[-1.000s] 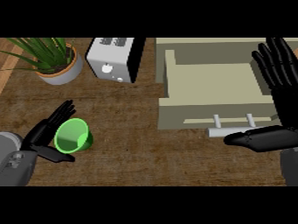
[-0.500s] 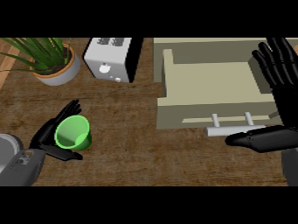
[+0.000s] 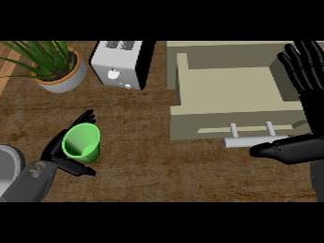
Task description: Pick up the cup, place it into the drawer and close the drawer
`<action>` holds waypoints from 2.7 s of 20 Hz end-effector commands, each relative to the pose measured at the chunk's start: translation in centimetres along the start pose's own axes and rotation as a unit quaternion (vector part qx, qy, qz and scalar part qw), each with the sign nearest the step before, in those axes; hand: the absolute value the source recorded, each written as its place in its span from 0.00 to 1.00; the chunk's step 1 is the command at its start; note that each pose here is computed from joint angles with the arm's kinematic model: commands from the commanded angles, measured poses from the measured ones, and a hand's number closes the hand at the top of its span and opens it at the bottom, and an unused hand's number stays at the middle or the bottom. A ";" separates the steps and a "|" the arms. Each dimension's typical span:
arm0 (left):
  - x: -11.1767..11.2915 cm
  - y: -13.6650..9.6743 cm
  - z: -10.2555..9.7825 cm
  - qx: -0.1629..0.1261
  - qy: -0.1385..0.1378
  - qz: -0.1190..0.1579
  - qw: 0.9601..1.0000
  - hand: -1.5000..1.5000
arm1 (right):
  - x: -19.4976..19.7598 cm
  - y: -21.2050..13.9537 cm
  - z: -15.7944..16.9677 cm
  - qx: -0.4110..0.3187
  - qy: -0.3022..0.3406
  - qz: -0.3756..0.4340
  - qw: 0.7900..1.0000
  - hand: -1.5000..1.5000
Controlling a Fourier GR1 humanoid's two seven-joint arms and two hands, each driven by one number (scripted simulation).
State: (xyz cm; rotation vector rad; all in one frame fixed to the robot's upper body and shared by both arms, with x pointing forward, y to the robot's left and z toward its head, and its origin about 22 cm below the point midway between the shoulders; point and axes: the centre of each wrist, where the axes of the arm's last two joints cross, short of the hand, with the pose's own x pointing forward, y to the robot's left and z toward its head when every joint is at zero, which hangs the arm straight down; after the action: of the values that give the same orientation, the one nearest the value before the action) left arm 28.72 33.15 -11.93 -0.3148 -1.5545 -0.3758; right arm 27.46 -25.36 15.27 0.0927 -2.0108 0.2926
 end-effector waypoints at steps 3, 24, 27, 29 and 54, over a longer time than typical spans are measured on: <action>-0.4 -1.2 -0.7 -0.059 -0.061 0.097 0.992 0.00 | 0.2 0.5 -1.1 -0.005 0.006 -0.001 1.000 0.00; 0.0 -3.7 -3.2 0.284 -0.264 0.030 0.921 1.00 | -0.2 -1.2 0.7 -0.015 0.014 0.013 1.000 0.00; 1.9 -4.3 -6.2 0.242 -0.279 0.040 0.929 1.00 | -1.1 -0.5 1.7 -0.027 0.011 0.009 1.000 0.00; 3.2 -4.3 -7.6 0.209 -0.279 0.038 0.937 1.00 | -0.5 -1.9 1.8 -0.024 0.017 0.010 1.000 0.00; 31.0 -17.8 -25.5 0.116 -0.233 -0.043 0.964 1.00 | -2.5 -1.9 1.0 -0.029 0.019 0.028 0.999 0.00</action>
State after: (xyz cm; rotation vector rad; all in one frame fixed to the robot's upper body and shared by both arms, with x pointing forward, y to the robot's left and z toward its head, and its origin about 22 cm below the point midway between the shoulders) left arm 43.34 7.50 16.30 -0.2154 -2.1099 -0.1594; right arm 27.51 -27.39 14.01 -0.0043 -1.9882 0.2595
